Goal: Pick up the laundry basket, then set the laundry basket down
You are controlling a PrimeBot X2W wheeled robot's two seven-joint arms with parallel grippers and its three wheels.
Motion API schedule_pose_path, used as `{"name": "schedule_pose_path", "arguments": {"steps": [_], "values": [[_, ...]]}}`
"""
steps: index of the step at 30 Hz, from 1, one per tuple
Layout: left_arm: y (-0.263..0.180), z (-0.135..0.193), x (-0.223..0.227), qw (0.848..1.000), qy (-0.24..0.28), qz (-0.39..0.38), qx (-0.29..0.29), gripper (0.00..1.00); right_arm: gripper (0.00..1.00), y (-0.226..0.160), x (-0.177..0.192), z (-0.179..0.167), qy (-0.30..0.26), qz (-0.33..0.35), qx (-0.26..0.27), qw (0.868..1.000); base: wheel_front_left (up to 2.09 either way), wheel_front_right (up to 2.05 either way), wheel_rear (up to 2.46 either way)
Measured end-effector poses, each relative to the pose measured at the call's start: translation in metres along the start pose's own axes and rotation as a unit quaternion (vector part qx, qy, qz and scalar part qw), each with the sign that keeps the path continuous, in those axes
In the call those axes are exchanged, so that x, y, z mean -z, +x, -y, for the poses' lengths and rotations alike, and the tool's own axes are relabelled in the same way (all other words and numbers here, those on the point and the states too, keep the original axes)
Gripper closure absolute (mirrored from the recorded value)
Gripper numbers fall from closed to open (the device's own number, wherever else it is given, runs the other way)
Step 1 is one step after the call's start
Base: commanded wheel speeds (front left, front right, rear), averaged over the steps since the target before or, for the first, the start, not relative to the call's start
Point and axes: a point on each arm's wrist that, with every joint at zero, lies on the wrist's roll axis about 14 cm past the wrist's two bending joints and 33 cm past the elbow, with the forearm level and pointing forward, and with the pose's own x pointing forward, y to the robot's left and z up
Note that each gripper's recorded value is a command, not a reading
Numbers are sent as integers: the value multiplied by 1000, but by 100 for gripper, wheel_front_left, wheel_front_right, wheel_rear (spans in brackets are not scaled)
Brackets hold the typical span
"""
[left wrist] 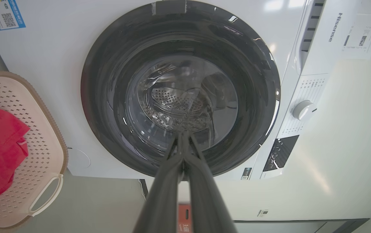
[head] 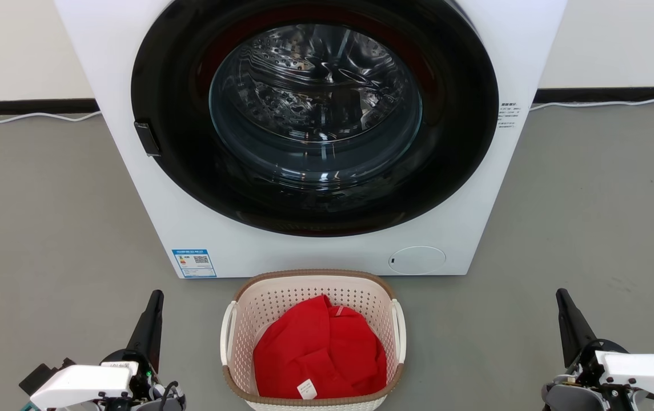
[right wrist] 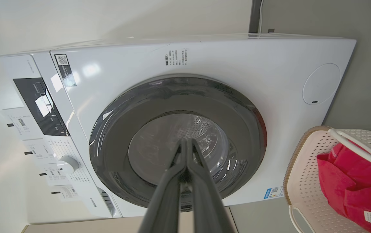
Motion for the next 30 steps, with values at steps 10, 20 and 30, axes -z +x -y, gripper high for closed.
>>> {"name": "schedule_pose_path", "arguments": {"steps": [10, 20, 30], "values": [[0, 0, 0, 1000, 0, 0, 0, 100, 100, 0, 1, -1, 0, -3, -1, 1000, 0, 0, 0], [0, 0, 0, 1000, -1, 1, 0, 100, 100, 4, 1, -7, 1, -4, -9, 1000, 0, 0, 0], [0, 0, 0, 1000, -1, 1, 0, 100, 100, 4, 1, -7, 1, -4, -9, 1000, 0, 0, 0]]}}
